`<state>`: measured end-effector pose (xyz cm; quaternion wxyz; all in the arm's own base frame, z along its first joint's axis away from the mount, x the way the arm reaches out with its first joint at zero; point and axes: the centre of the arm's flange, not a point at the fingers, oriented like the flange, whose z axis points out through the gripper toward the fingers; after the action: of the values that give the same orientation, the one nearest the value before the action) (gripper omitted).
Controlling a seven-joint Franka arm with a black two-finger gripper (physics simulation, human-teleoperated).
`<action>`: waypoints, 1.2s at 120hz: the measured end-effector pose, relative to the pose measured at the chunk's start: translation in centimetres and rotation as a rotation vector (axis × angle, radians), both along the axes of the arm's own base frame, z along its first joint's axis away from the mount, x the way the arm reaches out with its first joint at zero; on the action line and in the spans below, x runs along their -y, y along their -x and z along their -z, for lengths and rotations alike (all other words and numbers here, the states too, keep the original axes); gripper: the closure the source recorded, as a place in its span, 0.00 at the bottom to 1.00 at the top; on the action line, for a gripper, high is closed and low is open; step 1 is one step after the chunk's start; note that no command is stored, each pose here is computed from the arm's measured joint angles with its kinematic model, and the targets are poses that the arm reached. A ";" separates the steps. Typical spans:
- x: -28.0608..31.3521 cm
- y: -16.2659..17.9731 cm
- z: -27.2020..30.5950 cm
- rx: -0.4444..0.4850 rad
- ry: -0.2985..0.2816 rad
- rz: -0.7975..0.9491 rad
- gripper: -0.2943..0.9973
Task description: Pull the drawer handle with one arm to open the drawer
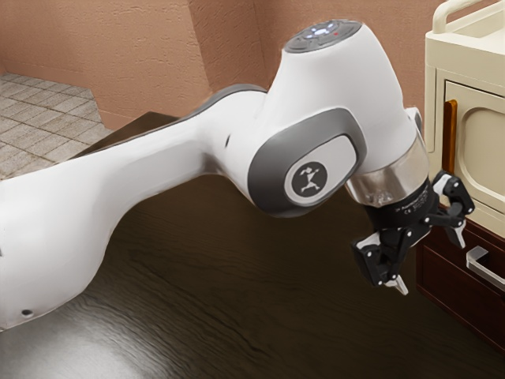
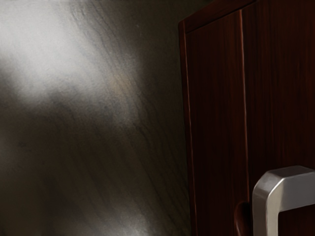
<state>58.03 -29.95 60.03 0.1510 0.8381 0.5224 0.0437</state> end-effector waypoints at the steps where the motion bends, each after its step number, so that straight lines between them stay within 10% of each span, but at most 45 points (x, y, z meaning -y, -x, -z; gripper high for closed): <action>1: 0.0 -0.1 0.1 0.000 0.001 -0.001 0.23; 104: 4.0 -1.6 3.5 0.037 0.055 0.039 0.24; 144: 4.6 -1.9 4.6 0.041 0.061 0.039 0.48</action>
<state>59.94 -34.56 55.39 0.1878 0.8421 0.5039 0.0419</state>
